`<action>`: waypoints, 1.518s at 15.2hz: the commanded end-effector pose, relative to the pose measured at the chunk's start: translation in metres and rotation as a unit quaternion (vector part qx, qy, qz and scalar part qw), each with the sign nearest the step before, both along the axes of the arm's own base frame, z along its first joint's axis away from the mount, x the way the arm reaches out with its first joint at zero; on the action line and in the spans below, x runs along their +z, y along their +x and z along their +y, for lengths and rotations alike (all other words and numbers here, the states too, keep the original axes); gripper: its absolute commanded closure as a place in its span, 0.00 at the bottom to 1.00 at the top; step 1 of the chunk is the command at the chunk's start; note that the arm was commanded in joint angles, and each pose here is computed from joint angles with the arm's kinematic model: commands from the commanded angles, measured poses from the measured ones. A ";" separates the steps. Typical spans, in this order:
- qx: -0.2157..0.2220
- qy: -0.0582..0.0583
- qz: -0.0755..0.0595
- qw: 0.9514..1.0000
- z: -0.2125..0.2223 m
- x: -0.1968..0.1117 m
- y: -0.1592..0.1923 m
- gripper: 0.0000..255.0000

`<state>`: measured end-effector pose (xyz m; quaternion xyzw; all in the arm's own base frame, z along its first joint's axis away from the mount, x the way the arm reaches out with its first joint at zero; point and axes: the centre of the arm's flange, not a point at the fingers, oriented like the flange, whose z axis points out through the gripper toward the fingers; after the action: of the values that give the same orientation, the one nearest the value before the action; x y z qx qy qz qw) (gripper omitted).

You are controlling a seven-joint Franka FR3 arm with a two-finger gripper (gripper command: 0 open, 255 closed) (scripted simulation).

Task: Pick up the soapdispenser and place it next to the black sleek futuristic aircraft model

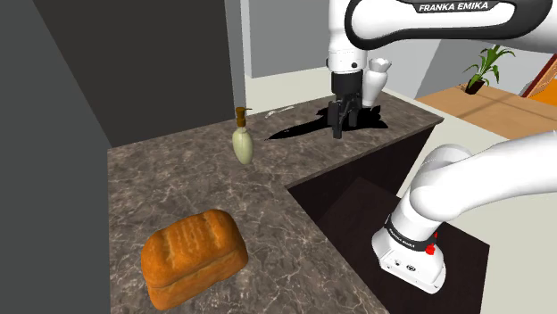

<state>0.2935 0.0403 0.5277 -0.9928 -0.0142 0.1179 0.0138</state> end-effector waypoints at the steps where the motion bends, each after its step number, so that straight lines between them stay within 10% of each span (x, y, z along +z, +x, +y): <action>1: 0.000 0.000 0.000 1.000 0.000 0.000 0.000 0.00; 12: -0.037 0.004 -0.096 0.995 0.017 -0.061 0.098 0.00; 23: -0.075 0.008 -0.191 0.979 0.027 -0.102 0.207 0.00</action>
<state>0.4899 0.0682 0.4292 -0.9961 0.0530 -0.0652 0.0265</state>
